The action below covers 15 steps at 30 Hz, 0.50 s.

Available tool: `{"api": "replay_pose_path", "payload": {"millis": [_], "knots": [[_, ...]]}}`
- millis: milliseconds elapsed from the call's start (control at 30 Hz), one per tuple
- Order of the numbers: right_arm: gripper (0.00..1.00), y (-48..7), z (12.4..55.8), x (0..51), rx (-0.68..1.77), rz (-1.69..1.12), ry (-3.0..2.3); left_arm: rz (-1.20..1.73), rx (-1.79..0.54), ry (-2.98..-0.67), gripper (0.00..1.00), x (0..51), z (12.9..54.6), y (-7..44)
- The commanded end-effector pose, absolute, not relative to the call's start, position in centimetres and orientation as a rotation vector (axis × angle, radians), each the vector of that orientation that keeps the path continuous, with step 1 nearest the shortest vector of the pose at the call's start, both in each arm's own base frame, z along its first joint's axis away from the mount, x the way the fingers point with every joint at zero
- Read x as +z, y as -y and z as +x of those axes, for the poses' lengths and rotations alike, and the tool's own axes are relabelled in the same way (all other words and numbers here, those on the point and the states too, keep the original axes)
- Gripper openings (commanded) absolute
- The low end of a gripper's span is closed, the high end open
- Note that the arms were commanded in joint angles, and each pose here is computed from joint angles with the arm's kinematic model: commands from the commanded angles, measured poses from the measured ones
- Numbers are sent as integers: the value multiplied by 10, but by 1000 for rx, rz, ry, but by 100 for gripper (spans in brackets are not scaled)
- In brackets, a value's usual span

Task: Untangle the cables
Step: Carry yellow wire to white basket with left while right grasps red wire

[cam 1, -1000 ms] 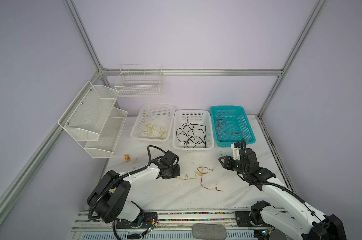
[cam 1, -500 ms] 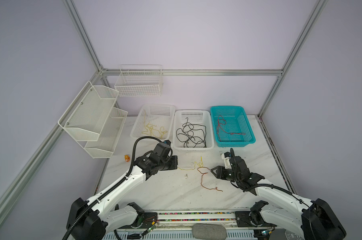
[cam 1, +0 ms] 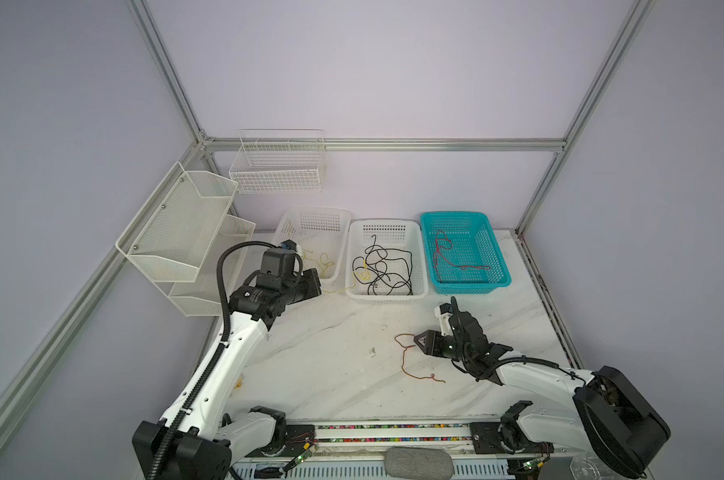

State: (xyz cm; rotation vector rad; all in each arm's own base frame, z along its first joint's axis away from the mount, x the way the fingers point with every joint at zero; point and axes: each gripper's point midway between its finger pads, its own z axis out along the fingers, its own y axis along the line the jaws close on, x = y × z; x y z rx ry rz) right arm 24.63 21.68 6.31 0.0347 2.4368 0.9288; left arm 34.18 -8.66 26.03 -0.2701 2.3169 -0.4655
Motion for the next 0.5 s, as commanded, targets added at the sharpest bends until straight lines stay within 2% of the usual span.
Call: {"api": "replay_pose_path", "payload": {"millis": [0,267,467], "knots": [[45,-219,255,65,926,52,-2387,-280,-435,-2181,0,302,381,67],[32,-223,259,56,914,36,-2399,-418,-316,-2189,0,266,447,13],[14,-221,259,58,897,25,-2390,-458,-268,-2305,0,219,481,2]]}}
